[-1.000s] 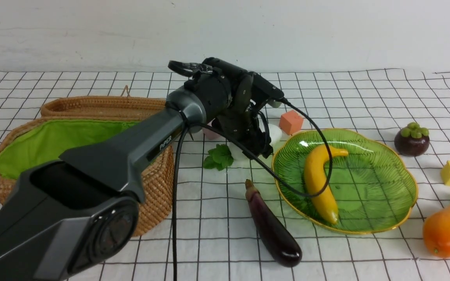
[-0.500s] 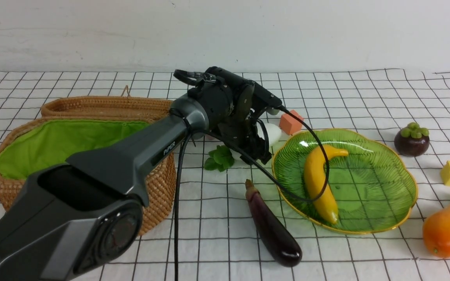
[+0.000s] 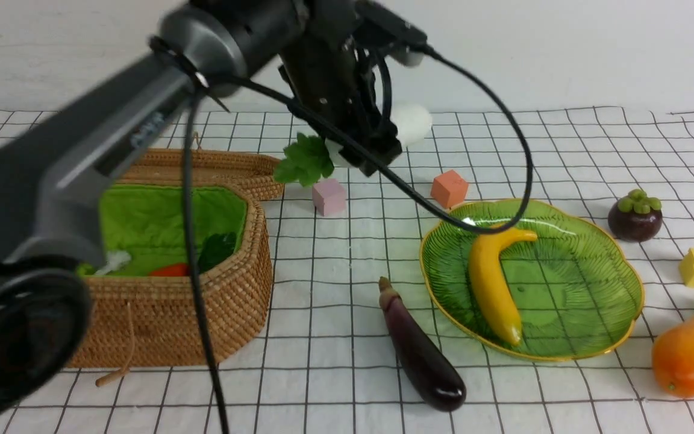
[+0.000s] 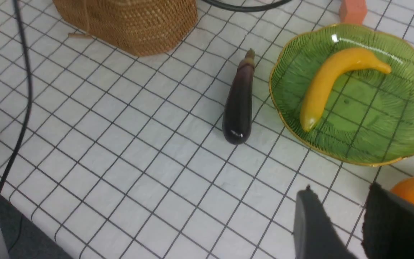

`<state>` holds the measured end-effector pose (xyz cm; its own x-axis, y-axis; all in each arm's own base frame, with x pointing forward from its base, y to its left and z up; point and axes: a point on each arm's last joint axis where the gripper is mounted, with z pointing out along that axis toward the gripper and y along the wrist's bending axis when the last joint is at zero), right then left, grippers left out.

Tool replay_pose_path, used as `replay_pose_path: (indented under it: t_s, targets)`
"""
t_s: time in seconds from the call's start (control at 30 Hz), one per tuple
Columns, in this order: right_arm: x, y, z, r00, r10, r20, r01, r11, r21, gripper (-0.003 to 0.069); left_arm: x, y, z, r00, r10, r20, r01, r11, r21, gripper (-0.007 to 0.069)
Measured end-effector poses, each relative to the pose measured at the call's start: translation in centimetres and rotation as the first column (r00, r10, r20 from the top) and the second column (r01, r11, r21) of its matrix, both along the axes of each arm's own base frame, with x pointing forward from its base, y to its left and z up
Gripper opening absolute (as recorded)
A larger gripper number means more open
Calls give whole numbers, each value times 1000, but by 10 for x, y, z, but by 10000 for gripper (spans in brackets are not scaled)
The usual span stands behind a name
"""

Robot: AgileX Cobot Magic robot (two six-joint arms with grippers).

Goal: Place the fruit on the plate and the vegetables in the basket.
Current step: Take a daikon with your left arm and place it on the basket on the left.

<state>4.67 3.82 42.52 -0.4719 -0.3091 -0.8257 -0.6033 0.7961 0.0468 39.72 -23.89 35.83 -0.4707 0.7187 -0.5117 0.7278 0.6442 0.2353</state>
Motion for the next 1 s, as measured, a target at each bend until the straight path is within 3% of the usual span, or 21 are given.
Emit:
replay_pose_path:
  t_s: [0.1,0.23,0.27,0.33,0.4,0.53,0.9,1.0]
  targets:
    - [1,1,2,1000,2,18,-2,1000,19,238,-41,24,39,995,-89,49,87,995,43,501]
    - [1,2,2,1000,4,19,-5,1000,25,238,-71,59,43,993,-105,50,95,980,176,501]
    - [1,2,2,1000,6,18,-6,1000,26,238,-81,86,30,995,-104,7,99,959,266,501]
    - [1,2,2,1000,6,18,-6,1000,26,238,-87,103,25,994,-110,-13,109,945,308,501]
    - [1,2,2,1000,6,17,-6,1000,26,238,-88,138,1,984,-166,-57,175,896,407,501]
    - [0,2,2,1000,11,13,-12,999,34,238,-72,176,-29,983,-175,-49,178,871,457,501]
    - [-2,5,3,1000,29,-1,-29,998,56,238,-57,189,-48,994,-89,-57,105,899,425,503]
    - [-2,5,3,1000,31,-2,-30,998,58,238,-60,190,-47,995,-79,-66,99,903,418,553]
